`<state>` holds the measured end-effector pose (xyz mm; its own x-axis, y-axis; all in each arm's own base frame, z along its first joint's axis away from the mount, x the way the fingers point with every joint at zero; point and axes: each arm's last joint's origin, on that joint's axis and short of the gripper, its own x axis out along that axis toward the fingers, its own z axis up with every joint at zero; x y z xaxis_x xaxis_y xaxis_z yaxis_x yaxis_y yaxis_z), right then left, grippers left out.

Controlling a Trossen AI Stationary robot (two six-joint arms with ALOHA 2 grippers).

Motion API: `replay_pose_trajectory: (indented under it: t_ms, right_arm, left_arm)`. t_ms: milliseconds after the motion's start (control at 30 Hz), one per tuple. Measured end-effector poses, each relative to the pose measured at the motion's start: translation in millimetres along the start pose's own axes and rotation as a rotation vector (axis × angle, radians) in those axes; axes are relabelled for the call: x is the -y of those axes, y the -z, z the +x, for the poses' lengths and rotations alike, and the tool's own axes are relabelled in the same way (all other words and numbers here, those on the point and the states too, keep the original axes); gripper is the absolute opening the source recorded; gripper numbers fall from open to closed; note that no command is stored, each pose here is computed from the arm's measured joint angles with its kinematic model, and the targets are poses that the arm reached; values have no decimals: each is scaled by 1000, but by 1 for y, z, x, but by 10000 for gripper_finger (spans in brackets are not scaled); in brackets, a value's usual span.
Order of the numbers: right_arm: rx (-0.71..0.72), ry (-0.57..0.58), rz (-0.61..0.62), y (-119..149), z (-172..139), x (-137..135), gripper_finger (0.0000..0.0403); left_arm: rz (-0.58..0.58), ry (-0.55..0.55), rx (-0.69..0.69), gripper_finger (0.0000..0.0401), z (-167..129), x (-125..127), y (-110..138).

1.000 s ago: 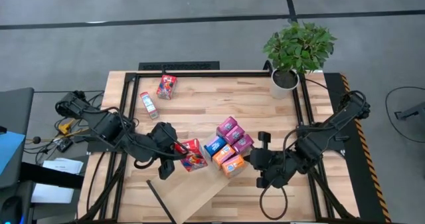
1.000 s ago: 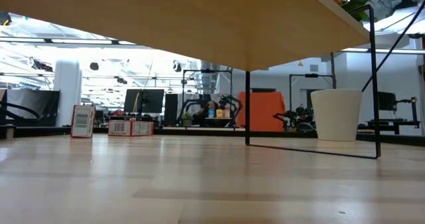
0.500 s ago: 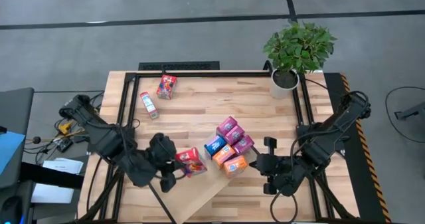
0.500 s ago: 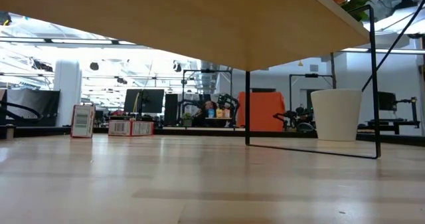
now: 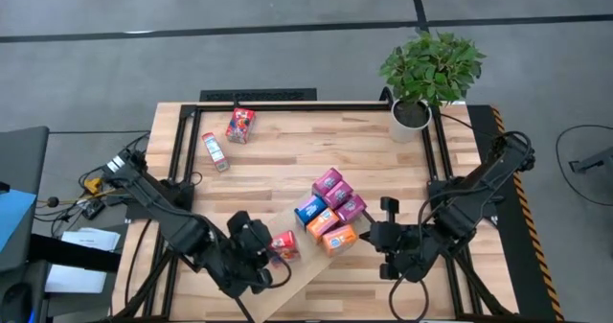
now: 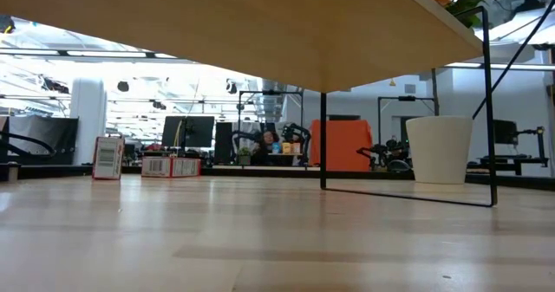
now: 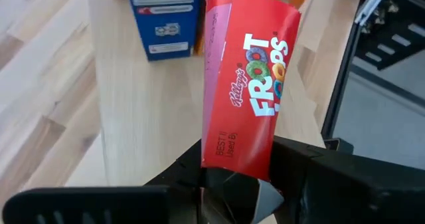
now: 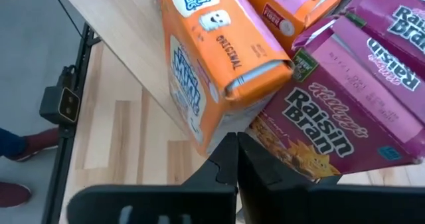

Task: Stack cereal on shelf
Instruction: Put the right red cereal box onto the shelf

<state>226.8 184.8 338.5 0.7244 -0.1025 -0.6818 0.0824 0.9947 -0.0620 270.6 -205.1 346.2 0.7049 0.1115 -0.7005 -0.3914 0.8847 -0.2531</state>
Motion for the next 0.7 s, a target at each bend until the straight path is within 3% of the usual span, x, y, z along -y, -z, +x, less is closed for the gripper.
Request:
replay_pose_trajectory:
  t_ms: [500, 700]
  right_arm:
    - [1, -7, -9, 3, -3, -4, 63]
    - [-1, -16, -20, 5, -5, -6, 72]
  left_arm:
    - [28, 131, 4, 120, 1, 5, -15]
    - [18, 130, 15, 138, 6, 1, -23]
